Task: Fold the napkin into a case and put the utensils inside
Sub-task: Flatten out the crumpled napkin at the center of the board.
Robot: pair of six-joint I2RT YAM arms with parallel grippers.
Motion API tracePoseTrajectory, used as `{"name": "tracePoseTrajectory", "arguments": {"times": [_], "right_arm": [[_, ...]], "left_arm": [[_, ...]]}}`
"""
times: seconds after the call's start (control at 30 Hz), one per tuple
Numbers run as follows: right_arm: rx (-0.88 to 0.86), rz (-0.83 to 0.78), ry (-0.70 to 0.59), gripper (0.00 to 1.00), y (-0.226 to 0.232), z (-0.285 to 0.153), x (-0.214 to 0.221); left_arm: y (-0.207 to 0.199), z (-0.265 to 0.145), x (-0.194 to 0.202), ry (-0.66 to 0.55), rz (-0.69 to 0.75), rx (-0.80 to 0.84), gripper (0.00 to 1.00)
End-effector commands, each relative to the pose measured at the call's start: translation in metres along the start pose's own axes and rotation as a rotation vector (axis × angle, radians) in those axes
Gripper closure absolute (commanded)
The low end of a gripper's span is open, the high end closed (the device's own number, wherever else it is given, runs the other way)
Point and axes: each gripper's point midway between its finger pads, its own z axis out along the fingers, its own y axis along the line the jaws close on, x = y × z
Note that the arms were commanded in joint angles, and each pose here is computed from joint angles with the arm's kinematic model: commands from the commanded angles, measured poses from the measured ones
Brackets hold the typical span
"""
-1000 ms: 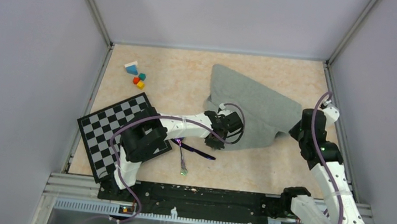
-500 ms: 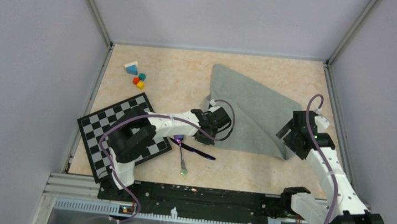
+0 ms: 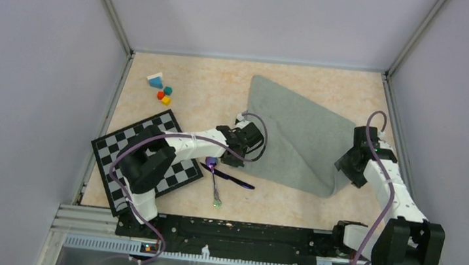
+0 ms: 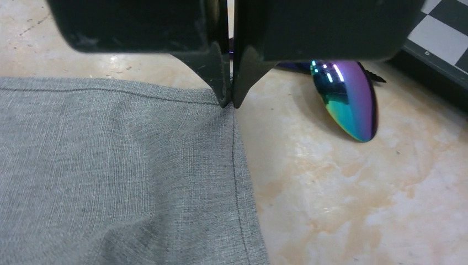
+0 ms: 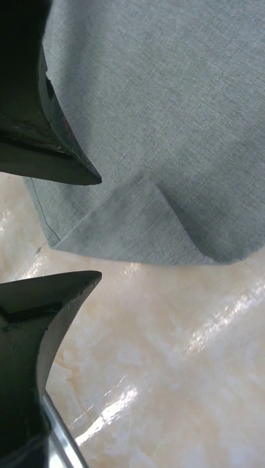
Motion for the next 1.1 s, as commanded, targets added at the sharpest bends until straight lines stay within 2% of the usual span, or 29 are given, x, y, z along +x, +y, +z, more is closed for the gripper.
{"name": "tracePoseTrajectory", "arguments": {"times": [0.0,0.13,0.33,0.47,0.6,0.77,0.9,0.97,1.07], "right_arm": [[-0.115,-0.162,0.052,0.43,0.035,0.009,0.004],[-0.014,-0.286,0.069,0.41,0.044,0.017,0.013],[0.131,-0.308,0.05,0.4,0.03,0.029,0.016],[0.124,-0.289,0.015,0.44,0.03,0.032,0.014],[0.117,-0.286,0.004,0.53,0.033,0.038,0.014],[0.114,-0.287,0.007,0.48,0.032,0.048,0.018],[0.103,-0.261,0.04,0.5,0.029,0.058,0.027],[0.108,-0.258,0.04,0.56,0.026,0.06,0.028],[0.111,-0.246,0.019,0.73,0.024,0.058,0.026]], "left_arm": [[-0.002,-0.01,-0.008,-0.033,-0.029,0.051,1.0],[-0.007,-0.006,-0.005,-0.019,-0.014,0.077,1.0],[-0.009,-0.006,-0.008,-0.028,-0.003,0.086,1.0],[-0.009,-0.005,-0.008,-0.034,-0.004,0.087,1.0],[-0.007,-0.004,-0.005,-0.024,0.002,0.083,1.0],[-0.005,-0.005,-0.005,-0.029,0.002,0.079,1.0],[-0.004,-0.006,-0.005,-0.033,-0.003,0.077,1.0],[-0.003,-0.008,-0.007,-0.037,-0.003,0.076,1.0],[-0.002,-0.009,-0.009,-0.042,-0.008,0.073,1.0]]}}
